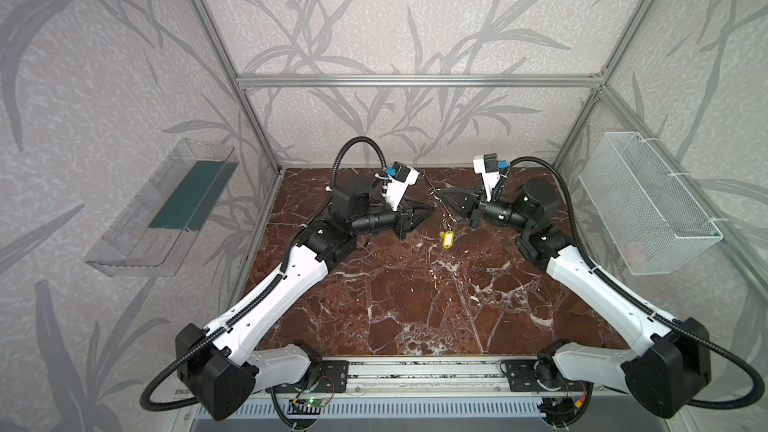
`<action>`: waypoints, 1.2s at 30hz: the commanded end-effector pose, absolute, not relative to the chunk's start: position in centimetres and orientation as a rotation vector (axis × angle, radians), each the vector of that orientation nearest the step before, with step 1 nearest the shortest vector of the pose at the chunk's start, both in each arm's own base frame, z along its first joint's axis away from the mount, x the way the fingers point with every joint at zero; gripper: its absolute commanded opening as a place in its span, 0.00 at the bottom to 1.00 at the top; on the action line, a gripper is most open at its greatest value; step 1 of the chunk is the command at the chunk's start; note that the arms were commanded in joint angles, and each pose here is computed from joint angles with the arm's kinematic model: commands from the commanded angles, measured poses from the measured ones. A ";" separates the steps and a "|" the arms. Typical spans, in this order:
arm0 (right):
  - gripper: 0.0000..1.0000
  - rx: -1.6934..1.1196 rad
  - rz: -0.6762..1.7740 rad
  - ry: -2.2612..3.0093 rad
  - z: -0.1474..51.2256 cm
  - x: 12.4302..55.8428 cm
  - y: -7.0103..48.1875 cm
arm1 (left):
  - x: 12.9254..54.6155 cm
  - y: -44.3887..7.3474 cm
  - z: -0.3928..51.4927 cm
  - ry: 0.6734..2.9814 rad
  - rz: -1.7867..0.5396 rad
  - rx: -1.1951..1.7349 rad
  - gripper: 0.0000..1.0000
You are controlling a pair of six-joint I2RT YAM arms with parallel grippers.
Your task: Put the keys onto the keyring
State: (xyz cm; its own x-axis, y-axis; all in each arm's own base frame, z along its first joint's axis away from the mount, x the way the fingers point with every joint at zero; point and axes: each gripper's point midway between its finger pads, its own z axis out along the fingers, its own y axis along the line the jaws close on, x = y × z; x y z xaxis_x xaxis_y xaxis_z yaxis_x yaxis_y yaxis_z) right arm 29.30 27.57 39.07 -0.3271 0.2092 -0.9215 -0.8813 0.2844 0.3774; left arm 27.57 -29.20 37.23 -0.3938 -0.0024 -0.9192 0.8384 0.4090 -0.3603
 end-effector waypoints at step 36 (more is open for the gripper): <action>0.00 -0.664 1.251 1.371 41.6 27.9 26.6 | 28.1 -31.7 40.5 1.607 -1.450 0.645 0.18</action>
State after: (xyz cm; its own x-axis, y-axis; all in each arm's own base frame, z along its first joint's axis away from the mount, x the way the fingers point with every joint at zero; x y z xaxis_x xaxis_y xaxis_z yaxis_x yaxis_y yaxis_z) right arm 29.12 26.92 39.78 -0.2922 0.2332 -0.9275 -0.8851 0.3013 0.3546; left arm 28.93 -31.30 39.63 -0.5133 -0.1718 -0.8409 0.8076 0.2348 -0.5409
